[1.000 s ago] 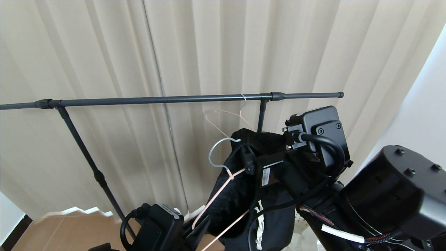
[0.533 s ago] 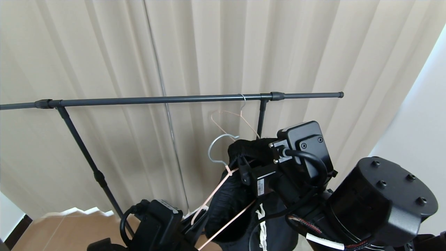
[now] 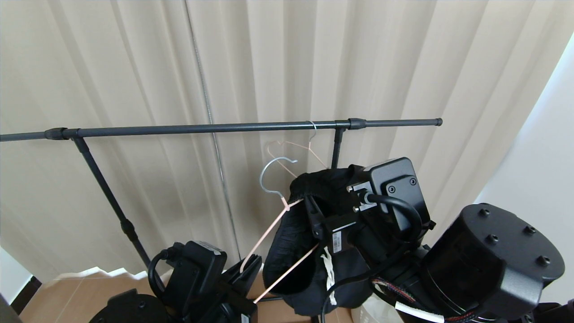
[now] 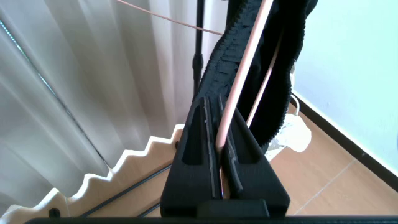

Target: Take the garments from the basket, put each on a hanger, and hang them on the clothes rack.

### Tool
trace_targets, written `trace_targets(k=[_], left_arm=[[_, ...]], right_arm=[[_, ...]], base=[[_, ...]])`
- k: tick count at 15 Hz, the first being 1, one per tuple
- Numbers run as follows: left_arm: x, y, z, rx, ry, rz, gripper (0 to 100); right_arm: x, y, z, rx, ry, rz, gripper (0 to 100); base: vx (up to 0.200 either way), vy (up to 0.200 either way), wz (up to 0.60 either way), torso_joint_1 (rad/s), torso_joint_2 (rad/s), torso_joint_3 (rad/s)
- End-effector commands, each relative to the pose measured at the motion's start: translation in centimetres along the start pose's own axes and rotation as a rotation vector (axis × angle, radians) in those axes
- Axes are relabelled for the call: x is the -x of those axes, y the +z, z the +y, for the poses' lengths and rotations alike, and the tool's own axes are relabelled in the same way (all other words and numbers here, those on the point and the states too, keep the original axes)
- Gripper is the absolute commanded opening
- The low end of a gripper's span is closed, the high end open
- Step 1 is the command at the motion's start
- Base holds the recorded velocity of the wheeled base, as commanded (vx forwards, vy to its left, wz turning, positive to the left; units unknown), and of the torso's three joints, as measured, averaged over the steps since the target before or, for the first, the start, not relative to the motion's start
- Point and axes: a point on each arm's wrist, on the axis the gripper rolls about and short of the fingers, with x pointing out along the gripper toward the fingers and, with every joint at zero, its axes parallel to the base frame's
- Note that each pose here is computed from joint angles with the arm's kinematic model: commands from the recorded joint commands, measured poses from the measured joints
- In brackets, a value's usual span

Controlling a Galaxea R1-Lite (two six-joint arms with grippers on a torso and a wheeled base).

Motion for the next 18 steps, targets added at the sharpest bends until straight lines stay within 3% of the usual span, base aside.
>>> trace_targets(k=[1, 8, 12, 16, 18], left_arm=[[-0.2, 0.2, 0.3, 0.007, 0.017, -0.009, 0], [-0.4, 0.5, 0.6, 0.015, 0.033, -0.025, 0], [-0.2, 0.7, 0.7, 0.018, 0.033, -0.032, 0], [0.2, 0.5, 1.2, 0.011, 0.043, -0.017, 0], [0.7, 0.4, 1.5, 0.001, 0.037, -0.008, 0]], right_arm=[[0.1, 0.1, -0.1, 0.000, 0.000, -0.001, 100], [0.9, 0.1, -0.5, 0.004, 0.010, 0.000, 100], [2.4, -0.2, -1.0, 0.026, 0.088, 0.005, 100], [4.1, 1.0, -2.9, 0.030, 0.206, -0.022, 100], [4.8, 2.1, -5.6, 0.051, 0.258, -0.008, 100]], base=[[0.000, 0.000, 0.00, 0.000, 0.00, 0.000], [0.000, 0.000, 0.00, 0.000, 0.00, 0.000], [0.000, 0.000, 0.00, 0.000, 0.00, 0.000], [0.000, 0.000, 0.00, 0.000, 0.00, 0.000], [0.000, 0.000, 0.00, 0.000, 0.00, 0.000]])
